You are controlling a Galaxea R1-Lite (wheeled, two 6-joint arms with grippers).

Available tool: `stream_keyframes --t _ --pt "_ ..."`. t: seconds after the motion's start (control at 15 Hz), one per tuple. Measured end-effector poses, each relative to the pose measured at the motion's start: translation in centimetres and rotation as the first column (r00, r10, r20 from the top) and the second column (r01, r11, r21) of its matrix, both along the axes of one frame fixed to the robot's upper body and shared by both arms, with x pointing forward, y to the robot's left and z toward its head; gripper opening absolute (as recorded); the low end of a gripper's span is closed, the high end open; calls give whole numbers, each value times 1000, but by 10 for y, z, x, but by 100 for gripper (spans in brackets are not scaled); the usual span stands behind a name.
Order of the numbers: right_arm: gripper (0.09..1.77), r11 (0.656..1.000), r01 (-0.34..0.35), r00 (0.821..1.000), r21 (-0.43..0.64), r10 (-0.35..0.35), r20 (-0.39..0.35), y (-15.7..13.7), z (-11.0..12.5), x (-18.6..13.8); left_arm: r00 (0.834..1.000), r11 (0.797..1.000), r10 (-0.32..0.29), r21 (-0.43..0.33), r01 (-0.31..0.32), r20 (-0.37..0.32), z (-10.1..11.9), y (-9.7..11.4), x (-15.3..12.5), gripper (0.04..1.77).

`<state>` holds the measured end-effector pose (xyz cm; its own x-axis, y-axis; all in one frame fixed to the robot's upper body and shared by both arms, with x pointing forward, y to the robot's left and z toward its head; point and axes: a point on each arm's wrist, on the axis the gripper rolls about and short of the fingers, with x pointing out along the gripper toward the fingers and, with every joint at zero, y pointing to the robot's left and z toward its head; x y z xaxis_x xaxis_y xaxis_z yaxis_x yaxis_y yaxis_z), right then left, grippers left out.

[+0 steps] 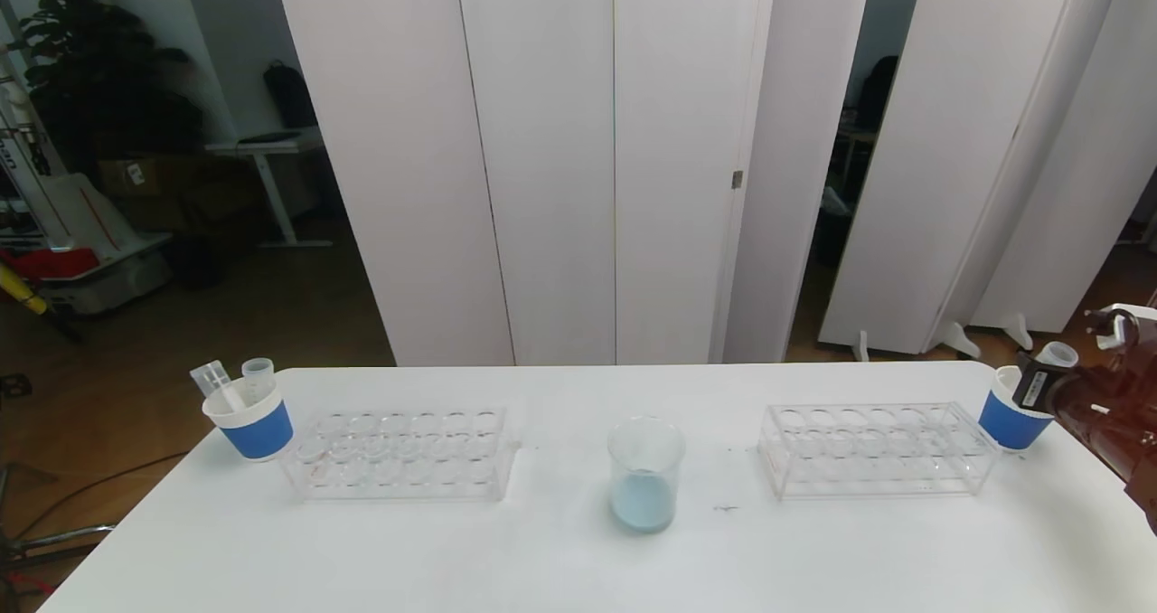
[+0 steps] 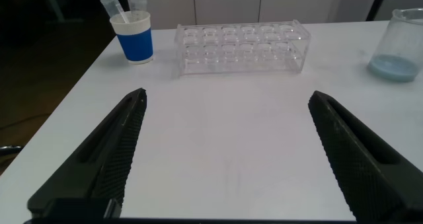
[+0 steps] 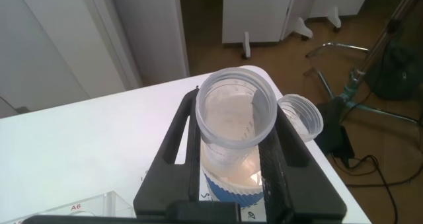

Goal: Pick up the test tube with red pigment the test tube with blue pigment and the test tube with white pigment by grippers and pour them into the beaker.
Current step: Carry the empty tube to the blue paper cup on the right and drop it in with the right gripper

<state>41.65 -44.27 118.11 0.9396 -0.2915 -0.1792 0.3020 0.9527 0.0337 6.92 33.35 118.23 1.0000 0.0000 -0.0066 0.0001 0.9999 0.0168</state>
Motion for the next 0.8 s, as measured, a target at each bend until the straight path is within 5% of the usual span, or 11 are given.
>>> stream_keyframes --t 0.8 --pt "62 1000 18 1000 8 -18 -4 -9 -1 -2 1000 1000 0 0 0 1 0 0 0 175"
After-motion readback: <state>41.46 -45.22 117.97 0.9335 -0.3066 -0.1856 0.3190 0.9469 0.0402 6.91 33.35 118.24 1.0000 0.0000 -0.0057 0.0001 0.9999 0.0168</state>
